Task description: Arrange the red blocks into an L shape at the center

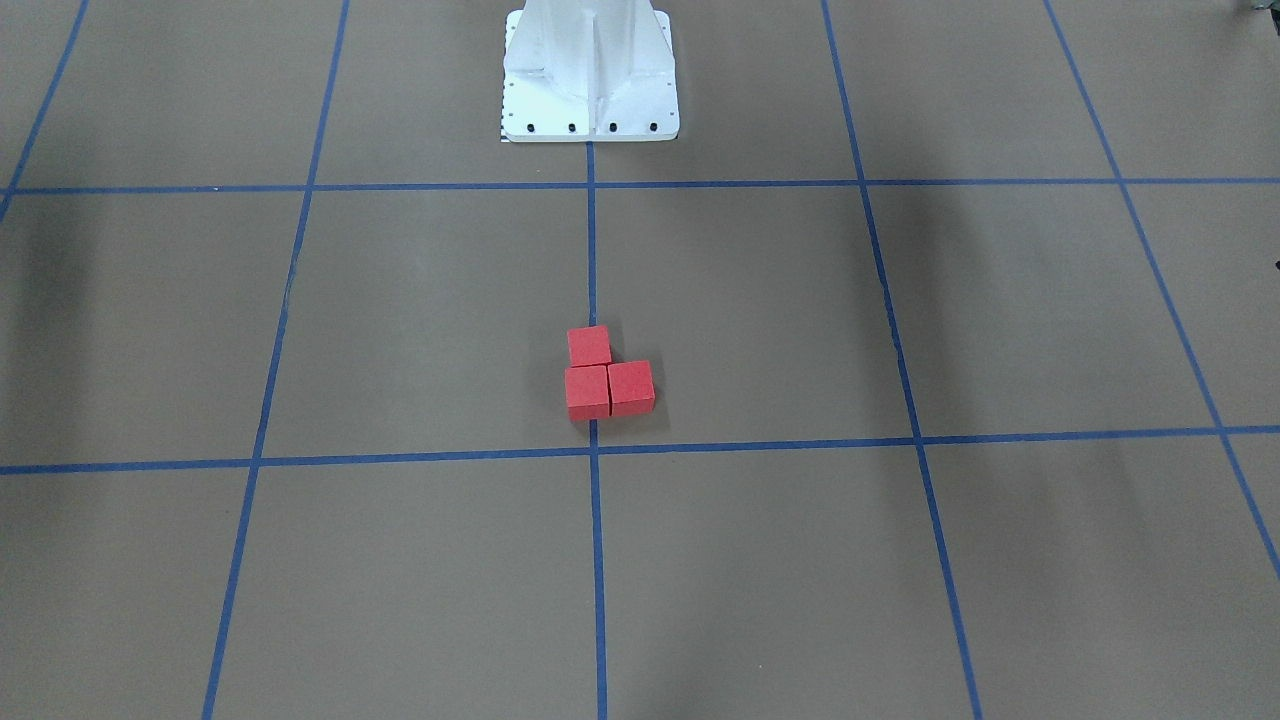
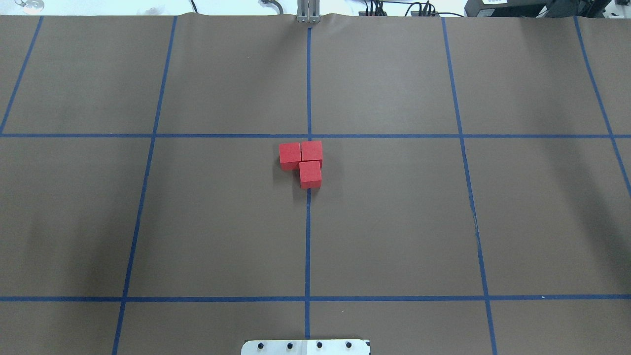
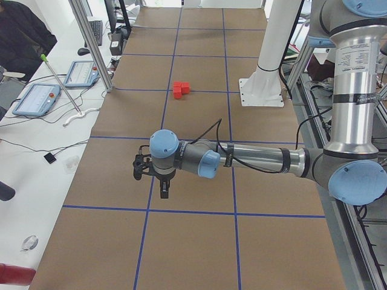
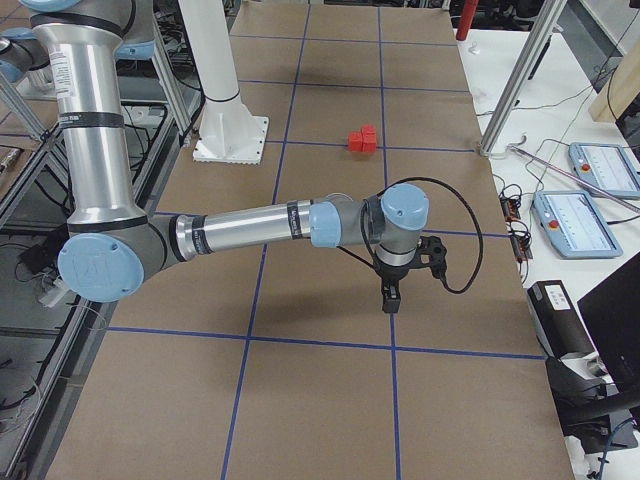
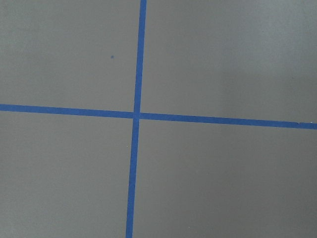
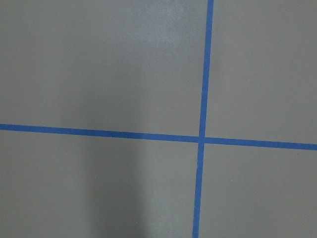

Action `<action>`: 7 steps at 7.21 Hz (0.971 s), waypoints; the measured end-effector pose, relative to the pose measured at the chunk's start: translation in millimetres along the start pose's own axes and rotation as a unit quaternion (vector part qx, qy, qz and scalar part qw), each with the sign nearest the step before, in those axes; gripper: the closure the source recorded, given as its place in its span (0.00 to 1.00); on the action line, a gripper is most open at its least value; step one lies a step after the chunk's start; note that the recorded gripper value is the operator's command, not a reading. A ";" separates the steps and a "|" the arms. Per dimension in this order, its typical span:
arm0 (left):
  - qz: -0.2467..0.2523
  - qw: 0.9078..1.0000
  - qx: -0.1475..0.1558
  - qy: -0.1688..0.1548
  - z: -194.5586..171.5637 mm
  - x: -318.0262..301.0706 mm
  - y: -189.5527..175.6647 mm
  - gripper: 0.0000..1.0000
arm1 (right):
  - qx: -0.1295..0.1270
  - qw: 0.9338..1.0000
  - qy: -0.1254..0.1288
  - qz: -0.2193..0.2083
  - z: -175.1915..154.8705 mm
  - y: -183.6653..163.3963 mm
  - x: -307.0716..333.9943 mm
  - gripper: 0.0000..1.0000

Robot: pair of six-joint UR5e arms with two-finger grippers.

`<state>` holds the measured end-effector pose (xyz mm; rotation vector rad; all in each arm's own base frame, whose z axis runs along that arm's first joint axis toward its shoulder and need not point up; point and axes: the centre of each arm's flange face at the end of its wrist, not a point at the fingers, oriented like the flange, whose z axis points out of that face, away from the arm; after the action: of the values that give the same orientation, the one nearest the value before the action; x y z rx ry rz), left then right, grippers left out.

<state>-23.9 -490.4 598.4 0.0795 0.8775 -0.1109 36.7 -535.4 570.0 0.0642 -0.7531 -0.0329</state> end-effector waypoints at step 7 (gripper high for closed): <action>-0.009 1.000 -0.007 -0.019 4.6 -4.3 -0.7 0.00 | 0.007 0.999 -0.003 0.035 -4.8 -4.0 -7.4 0.00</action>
<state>-23.2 -491.4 604.6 0.0566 0.8404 -0.1239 34.6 -538.8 561.2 0.0517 -0.7613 0.0383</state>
